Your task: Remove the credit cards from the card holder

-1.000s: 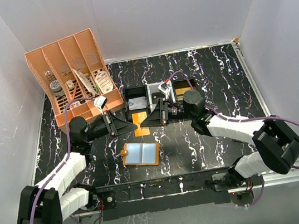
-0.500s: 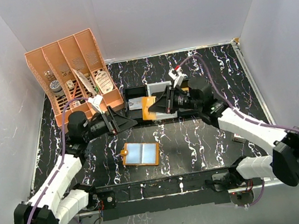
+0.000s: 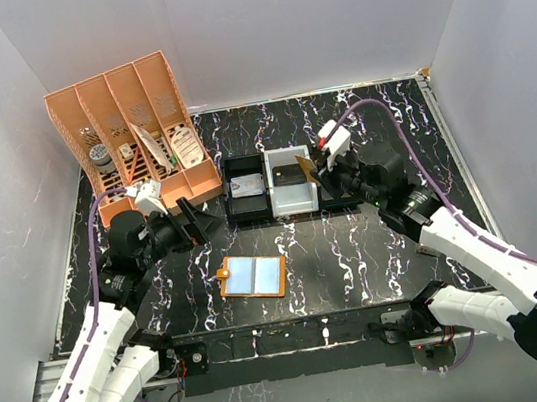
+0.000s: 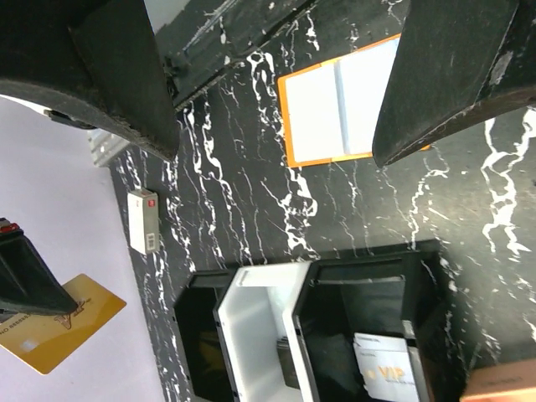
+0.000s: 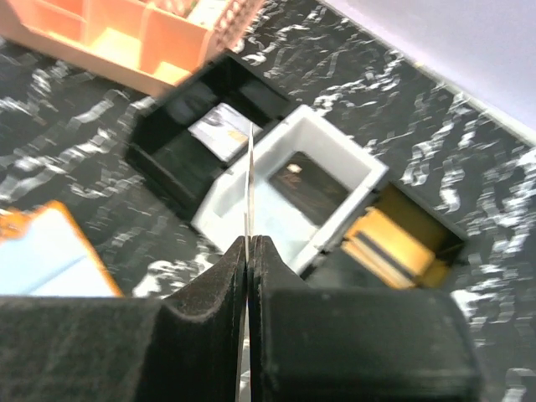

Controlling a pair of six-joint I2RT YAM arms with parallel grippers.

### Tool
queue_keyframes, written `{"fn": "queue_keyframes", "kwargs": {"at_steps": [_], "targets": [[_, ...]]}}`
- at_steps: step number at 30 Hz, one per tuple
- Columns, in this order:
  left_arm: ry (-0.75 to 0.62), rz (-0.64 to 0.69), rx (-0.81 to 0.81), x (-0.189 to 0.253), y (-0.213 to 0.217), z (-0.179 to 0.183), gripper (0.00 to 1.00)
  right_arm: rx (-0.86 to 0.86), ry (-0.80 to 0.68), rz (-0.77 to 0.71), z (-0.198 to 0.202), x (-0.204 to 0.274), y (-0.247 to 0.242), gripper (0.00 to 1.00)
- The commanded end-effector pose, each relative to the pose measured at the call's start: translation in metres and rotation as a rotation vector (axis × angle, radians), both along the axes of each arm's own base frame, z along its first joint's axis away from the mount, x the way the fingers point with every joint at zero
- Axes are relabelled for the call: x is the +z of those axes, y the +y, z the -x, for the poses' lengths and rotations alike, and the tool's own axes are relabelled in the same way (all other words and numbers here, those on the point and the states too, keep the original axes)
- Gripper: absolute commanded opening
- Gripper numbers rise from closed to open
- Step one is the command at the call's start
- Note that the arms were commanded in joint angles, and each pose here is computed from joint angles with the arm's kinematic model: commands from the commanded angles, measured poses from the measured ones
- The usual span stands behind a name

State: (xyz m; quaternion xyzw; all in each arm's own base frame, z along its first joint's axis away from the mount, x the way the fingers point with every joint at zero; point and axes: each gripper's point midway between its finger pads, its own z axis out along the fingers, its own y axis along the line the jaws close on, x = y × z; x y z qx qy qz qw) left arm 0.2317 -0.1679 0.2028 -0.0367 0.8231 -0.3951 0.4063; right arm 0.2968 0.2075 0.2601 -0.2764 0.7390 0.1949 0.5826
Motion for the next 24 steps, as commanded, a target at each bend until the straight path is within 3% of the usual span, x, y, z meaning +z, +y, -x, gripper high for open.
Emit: {"fn": "queue_keyframes", "kwargs": {"at_steps": [1, 8, 17, 24], "targets": [[-0.023, -0.121, 0.074, 0.002, 0.021, -0.006, 0.99, -0.021, -0.312, 0.324, -0.028, 0.020, -0.026, 0.00], [-0.048, -0.180, 0.091, 0.009, 0.029, -0.010, 0.99, -0.089, -0.316, 0.635, -0.063, -0.009, -0.056, 0.00], [-0.014, -0.199, 0.091, 0.004, 0.031, -0.008, 0.99, -0.031, -0.195, 0.613, -0.100, -0.045, -0.089, 0.00], [0.035, -0.173, 0.066, 0.000, 0.024, -0.006, 0.99, 0.089, -0.109, 0.608, -0.118, -0.078, -0.083, 0.00]]}}
